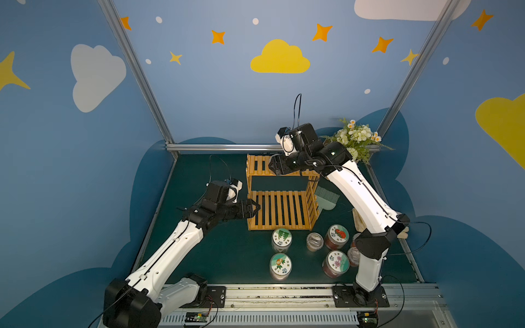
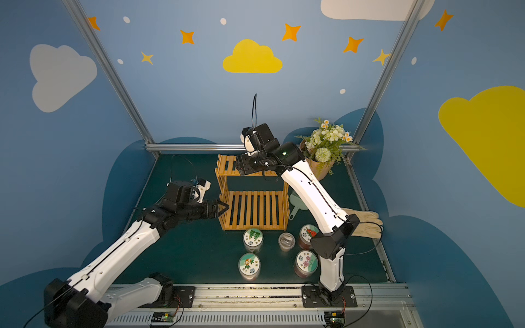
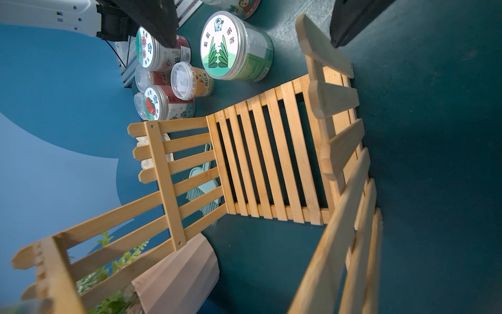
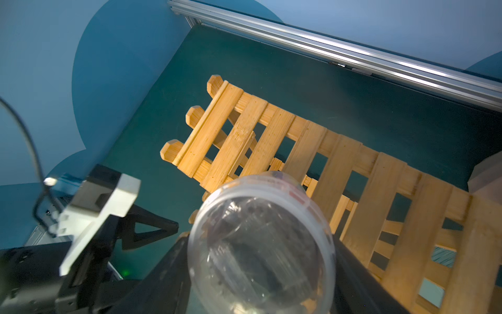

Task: Place the seed container on the shelf
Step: Place the seed jar on the shelf.

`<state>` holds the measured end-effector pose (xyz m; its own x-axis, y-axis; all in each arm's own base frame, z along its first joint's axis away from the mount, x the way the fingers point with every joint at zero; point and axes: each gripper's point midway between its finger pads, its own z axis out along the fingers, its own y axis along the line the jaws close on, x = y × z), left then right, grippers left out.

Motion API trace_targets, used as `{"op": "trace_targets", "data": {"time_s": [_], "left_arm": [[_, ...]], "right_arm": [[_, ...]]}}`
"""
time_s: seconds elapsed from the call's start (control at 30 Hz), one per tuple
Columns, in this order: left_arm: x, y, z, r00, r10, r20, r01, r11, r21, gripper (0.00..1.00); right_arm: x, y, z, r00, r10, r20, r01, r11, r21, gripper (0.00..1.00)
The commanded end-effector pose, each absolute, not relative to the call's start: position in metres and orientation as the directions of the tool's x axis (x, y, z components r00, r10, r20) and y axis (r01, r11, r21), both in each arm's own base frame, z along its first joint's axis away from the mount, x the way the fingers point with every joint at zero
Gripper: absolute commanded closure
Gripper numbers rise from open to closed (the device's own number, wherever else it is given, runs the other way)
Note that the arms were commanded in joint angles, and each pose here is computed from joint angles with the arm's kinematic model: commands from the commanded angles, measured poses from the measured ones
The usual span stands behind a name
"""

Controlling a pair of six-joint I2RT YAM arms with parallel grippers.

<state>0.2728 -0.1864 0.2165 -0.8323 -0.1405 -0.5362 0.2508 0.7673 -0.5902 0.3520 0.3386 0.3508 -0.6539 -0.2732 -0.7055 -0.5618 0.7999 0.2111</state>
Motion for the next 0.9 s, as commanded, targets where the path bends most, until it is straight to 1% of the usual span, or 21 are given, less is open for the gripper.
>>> {"op": "trace_targets", "data": {"time_s": [0.0,0.1,0.2,0.33,0.47,0.57,0.63,0.73,0.8,0.83,0.87], "left_arm": [[0.266,-0.189,0.254,-0.771,-0.113,-0.627,0.343,0.756,-0.557,0.08],[0.260,-0.198,0.267,-0.736,-0.070,-0.674,0.420,0.734,-0.534,0.08],[0.261,-0.202,0.276,-0.721,-0.063,-0.691,0.448,0.717,-0.533,0.08],[0.265,-0.205,0.292,-0.699,-0.070,-0.712,0.467,0.710,-0.528,0.08],[0.267,-0.212,0.313,-0.666,-0.048,-0.744,0.523,0.682,-0.512,0.07],[0.270,-0.212,0.325,-0.617,-0.021,-0.787,0.563,0.687,-0.459,0.06],[0.278,-0.205,0.328,-0.581,-0.029,-0.813,0.553,0.719,-0.421,0.06],[0.283,-0.203,0.338,-0.517,-0.046,-0.855,0.570,0.726,-0.384,0.07],[0.284,-0.203,0.344,-0.489,-0.067,-0.870,0.578,0.722,-0.381,0.07],[0.285,-0.204,0.345,-0.486,-0.079,-0.870,0.577,0.719,-0.388,0.07],[0.286,-0.205,0.346,-0.484,-0.084,-0.871,0.580,0.715,-0.391,0.07]], "right_arm": [[0.364,0.343,0.340,-0.656,-0.284,-0.699,-0.551,0.814,0.186,0.31],[0.371,0.345,0.338,-0.658,-0.282,-0.698,-0.540,0.823,0.177,0.31],[0.372,0.348,0.343,-0.652,-0.267,-0.710,-0.538,0.822,0.184,0.29],[0.369,0.348,0.368,-0.603,-0.244,-0.760,-0.570,0.799,0.195,0.19],[0.364,0.341,0.407,-0.509,-0.242,-0.826,-0.657,0.729,0.192,0.11],[0.362,0.330,0.432,-0.397,-0.263,-0.879,-0.751,0.644,0.146,0.08],[0.357,0.326,0.438,-0.316,-0.294,-0.902,-0.833,0.541,0.116,0.07],[0.354,0.318,0.430,-0.231,-0.336,-0.913,-0.906,0.417,0.076,0.10],[0.353,0.317,0.420,-0.180,-0.379,-0.908,-0.927,0.375,0.027,0.12],[0.346,0.320,0.417,-0.113,-0.406,-0.907,-0.951,0.308,-0.019,0.11],[0.339,0.323,0.417,-0.079,-0.406,-0.910,-0.966,0.257,-0.031,0.10]]}}
